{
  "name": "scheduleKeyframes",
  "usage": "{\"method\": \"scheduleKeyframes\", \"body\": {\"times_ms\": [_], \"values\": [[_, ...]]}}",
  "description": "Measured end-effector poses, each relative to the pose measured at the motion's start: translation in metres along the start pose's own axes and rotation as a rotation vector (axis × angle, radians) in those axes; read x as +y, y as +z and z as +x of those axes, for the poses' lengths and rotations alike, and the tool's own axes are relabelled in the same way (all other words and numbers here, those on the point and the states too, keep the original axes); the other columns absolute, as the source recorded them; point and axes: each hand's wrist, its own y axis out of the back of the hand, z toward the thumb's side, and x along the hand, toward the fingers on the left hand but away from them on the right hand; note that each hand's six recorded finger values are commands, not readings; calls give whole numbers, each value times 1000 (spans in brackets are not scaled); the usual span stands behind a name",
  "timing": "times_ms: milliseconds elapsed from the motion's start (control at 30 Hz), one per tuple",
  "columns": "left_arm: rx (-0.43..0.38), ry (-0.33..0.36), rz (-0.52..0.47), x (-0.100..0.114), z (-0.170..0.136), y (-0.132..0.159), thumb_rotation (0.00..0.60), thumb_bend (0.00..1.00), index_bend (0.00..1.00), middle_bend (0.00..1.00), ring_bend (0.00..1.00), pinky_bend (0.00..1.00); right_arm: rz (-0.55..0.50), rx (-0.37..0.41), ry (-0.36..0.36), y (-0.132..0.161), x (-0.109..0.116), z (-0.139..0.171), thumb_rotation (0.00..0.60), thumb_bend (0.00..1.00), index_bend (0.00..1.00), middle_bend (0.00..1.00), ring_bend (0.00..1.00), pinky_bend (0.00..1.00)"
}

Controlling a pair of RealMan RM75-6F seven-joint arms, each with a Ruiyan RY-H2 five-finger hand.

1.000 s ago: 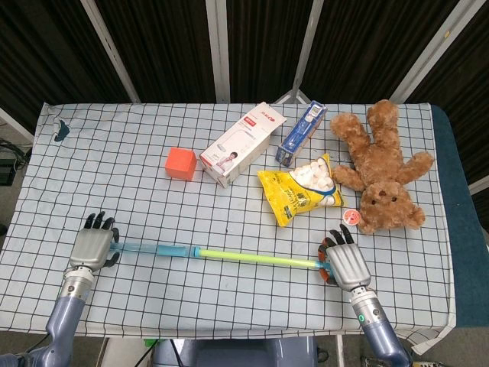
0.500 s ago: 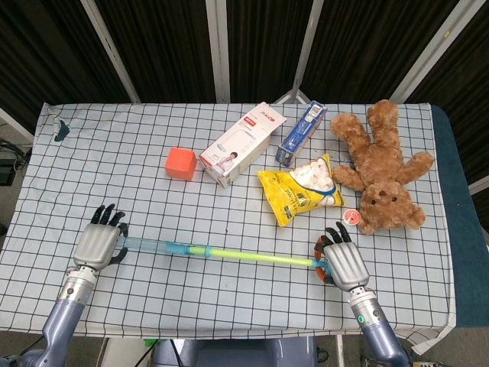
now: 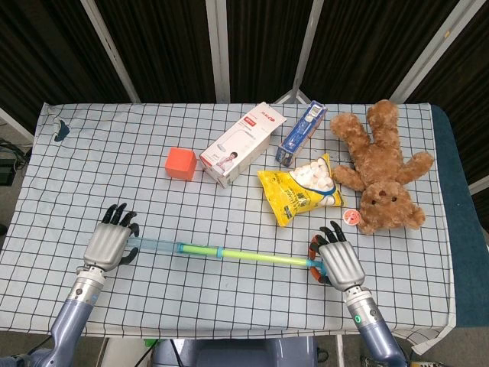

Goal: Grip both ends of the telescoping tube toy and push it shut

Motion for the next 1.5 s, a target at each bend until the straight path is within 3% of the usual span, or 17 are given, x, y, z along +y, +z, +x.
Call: {"method": "scheduleKeyframes", "body": {"times_ms": [300, 667, 1500], "values": [[-23, 3, -22, 5, 10, 18, 600, 504, 521, 173, 0, 0, 29, 16, -23, 17, 11, -16, 600, 467, 667, 378, 164, 0], [-59, -4, -49, 4, 16, 39, 600, 504, 525, 174, 0, 0, 63, 47, -15, 48, 6, -21, 600, 468, 668, 378, 164, 0], [-50, 9, -76, 8, 15, 41, 600, 504, 535, 172, 0, 0, 90, 44, -9, 79, -6, -36, 600, 467, 668, 380, 164, 0]]}}
